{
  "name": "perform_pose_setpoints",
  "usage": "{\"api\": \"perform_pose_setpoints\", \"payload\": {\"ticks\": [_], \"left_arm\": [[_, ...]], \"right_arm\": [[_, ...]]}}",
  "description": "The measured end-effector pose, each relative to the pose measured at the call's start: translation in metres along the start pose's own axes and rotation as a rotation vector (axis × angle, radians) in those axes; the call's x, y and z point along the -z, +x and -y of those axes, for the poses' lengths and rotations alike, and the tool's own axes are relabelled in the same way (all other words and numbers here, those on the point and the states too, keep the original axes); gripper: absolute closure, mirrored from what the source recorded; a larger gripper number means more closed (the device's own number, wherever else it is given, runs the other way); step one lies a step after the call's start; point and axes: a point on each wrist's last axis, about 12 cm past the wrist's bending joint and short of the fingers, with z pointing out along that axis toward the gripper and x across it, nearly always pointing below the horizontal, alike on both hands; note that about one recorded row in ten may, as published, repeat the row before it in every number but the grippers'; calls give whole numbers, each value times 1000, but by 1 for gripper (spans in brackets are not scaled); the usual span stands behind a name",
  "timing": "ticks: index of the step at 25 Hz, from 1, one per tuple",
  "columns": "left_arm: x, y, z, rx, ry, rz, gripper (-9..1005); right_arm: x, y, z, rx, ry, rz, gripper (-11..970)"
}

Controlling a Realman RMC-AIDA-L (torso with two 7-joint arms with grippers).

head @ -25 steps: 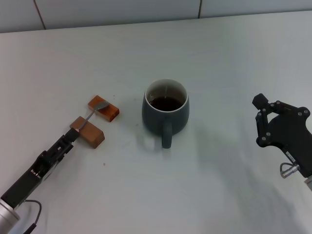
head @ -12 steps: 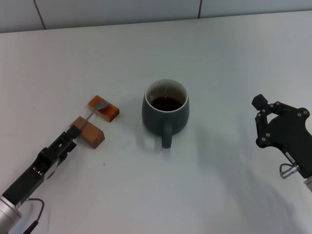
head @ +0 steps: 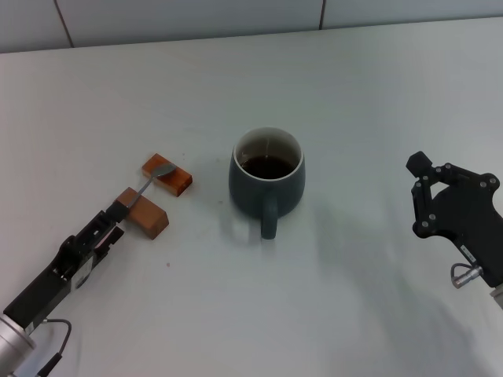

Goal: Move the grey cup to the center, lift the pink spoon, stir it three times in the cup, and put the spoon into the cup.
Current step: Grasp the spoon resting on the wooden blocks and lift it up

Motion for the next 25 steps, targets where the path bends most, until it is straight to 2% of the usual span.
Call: {"api": "perform_pose_setpoints", "payload": {"ticks": [9,14,25], "left_arm": [[-2,-1,0,-1,1,-3,325],[-3,0,0,16,-7,-11,414],[-4,7,-1,59,-17,-19,421]], "right_arm": [[-1,0,0,1,-1,1,960],[-1,0,0,2,-1,-1,960],[-2,0,2,8,-3,2,961]]}}
